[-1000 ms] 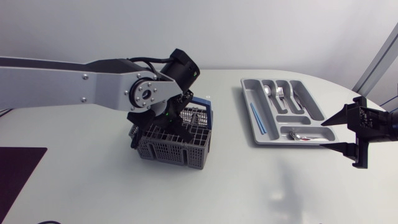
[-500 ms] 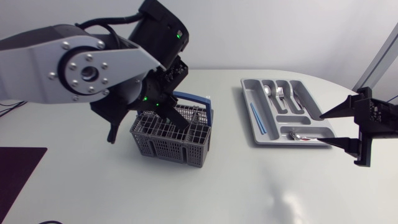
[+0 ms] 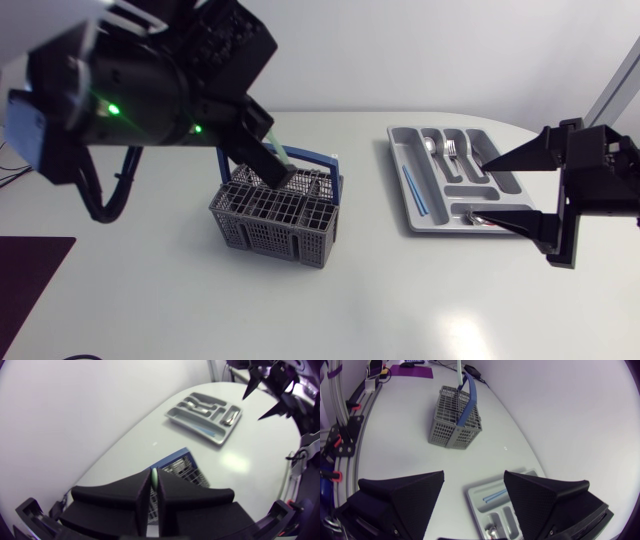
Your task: Unload the cutlery basket into the drawer organizer.
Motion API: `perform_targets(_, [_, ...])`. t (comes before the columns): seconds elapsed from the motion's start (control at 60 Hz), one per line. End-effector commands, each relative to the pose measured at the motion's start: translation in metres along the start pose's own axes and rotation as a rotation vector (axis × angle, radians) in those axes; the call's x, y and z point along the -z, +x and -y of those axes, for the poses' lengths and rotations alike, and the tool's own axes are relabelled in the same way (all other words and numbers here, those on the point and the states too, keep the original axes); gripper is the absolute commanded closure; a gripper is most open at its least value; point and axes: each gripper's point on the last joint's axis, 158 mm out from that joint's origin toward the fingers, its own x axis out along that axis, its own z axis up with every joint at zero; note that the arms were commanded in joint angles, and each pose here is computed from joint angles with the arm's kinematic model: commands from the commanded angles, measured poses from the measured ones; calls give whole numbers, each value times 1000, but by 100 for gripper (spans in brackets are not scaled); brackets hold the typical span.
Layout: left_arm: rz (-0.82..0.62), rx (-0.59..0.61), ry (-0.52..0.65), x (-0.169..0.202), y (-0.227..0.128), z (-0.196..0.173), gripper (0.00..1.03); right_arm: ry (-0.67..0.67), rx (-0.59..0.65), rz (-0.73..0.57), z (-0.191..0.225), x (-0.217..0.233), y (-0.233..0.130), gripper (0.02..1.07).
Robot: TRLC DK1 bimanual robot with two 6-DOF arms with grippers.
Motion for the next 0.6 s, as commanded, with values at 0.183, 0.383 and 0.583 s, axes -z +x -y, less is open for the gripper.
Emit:
perform_targets(0.183, [44,319,-297,-8,19,-3,100,188,-62,135,-37,-67,27,15])
perform_targets(0.383, [-22,515,-431,2,52,16,100,243,-24,164,-42,-105,51,16])
perform_targets(0.583, [-61,637,-483,3,70,36,100,287,-57,143,-49,-118,88,21])
